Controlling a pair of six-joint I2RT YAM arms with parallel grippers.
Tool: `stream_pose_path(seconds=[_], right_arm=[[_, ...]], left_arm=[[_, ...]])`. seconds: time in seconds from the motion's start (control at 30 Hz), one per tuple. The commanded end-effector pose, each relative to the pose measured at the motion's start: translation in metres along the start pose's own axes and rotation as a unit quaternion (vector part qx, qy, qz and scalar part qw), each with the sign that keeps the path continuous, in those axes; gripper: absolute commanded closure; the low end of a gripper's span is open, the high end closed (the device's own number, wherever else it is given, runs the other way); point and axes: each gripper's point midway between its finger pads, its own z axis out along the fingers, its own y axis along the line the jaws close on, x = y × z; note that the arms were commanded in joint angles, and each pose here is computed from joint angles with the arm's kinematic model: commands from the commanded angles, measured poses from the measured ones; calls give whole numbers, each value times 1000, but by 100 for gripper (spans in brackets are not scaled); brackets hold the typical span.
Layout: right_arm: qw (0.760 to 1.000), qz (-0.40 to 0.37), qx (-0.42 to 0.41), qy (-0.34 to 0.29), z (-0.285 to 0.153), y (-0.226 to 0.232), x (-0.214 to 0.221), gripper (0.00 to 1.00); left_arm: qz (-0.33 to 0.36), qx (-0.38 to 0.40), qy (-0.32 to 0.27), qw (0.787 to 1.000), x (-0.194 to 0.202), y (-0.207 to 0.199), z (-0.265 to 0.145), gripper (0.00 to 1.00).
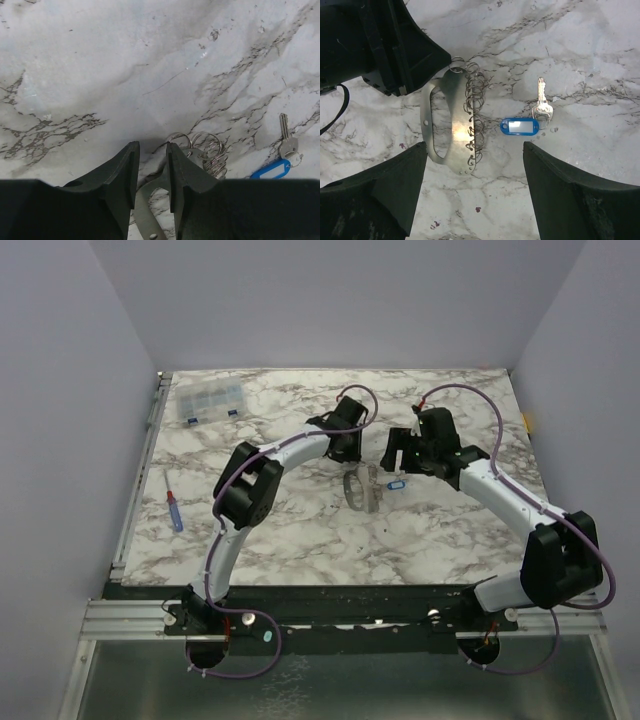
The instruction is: Put the keys on the keyring
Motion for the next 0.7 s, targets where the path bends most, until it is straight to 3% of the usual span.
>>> stream_pose_path(seconds=[0.0,0.17,0.47,0.67], right_arm=[[1000,-2,-9,-9,-5,1,-1,20],[1000,-3,-15,-18,-9,3,-5,20],[997,-12,-66,-45,-25,22,-14,20],[981,-43,-171,-75,-53,58,-23,14]], left_arm=[[14,20,-11,1000,-9,-21,-13,64],[37,25,-24,999,-15,-31,-21,52],[71,-8,-65,995,-21,-13,-47,35],[96,-2,-121,988,-33,-9,-82,21]])
